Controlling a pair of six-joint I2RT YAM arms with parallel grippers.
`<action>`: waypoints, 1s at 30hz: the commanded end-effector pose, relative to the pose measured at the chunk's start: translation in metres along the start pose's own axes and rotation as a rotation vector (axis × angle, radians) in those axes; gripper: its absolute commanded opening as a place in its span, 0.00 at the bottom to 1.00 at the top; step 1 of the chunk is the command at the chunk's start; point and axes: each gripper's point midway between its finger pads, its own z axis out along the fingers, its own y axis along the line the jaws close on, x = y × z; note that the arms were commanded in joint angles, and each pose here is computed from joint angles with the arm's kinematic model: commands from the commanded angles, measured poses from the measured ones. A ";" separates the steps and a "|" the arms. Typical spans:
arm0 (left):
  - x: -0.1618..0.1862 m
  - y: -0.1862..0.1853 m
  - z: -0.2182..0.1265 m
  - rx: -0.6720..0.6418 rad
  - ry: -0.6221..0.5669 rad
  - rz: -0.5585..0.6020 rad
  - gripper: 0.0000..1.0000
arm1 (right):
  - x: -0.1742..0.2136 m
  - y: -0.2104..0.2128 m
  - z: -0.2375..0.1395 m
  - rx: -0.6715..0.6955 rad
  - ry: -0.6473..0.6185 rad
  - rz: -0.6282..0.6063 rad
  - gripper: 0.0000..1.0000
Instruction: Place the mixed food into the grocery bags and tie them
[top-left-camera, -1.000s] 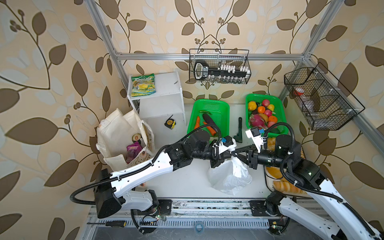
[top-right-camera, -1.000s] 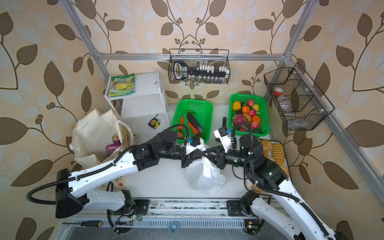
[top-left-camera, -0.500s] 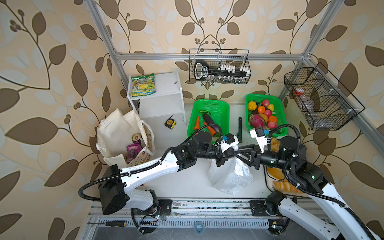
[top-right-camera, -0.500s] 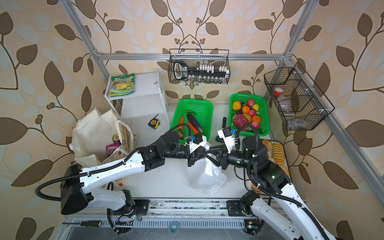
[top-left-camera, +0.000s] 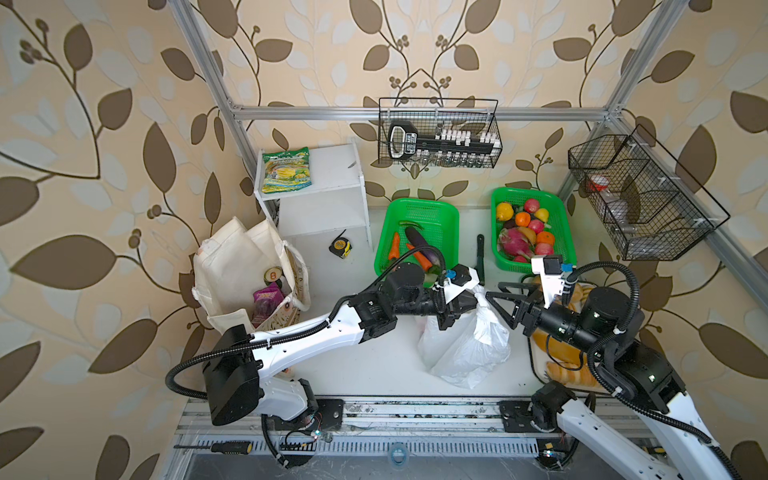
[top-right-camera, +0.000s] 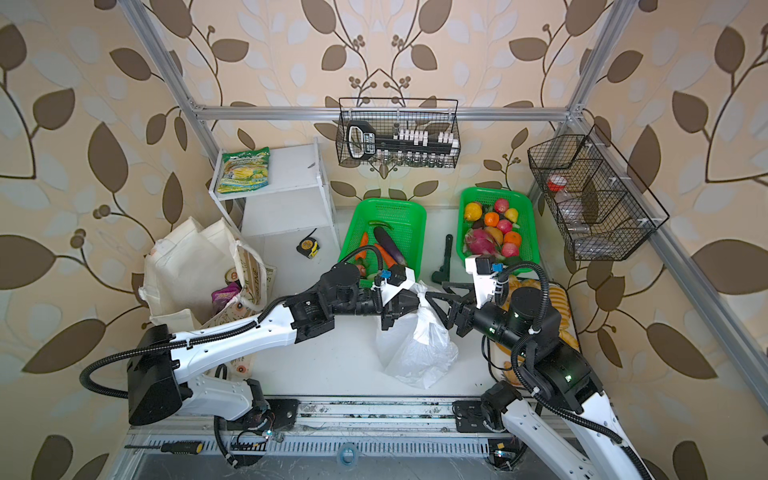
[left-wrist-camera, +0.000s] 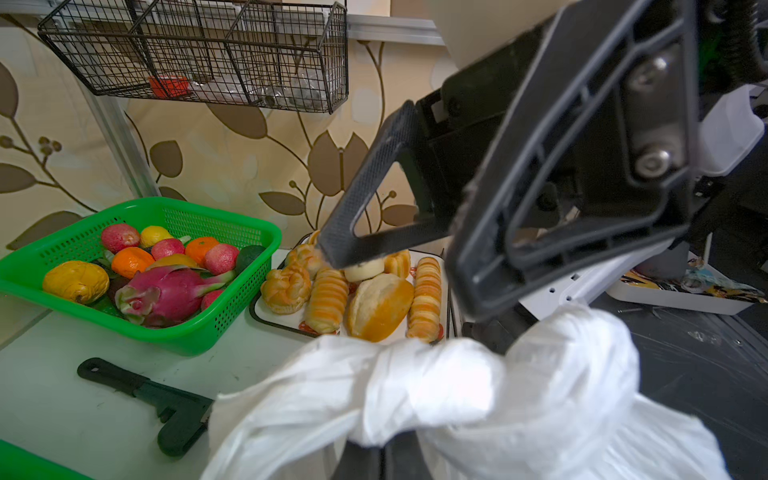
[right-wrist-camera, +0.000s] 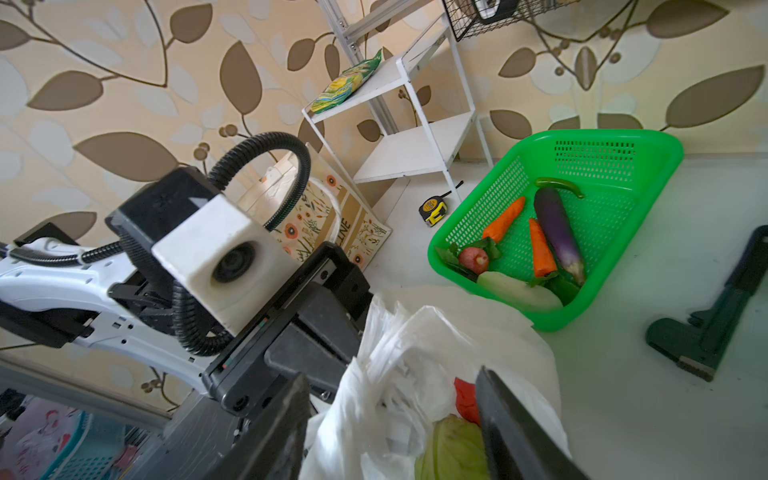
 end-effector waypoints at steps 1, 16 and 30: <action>-0.017 -0.004 0.002 0.015 -0.064 0.020 0.00 | -0.004 -0.017 -0.009 0.100 -0.048 0.006 0.48; -0.016 -0.001 0.005 0.012 -0.089 0.000 0.00 | 0.048 0.016 0.008 -0.197 0.094 0.137 0.00; -0.018 -0.004 0.009 0.055 -0.131 -0.046 0.00 | 0.065 0.019 0.016 -0.156 0.149 0.017 0.06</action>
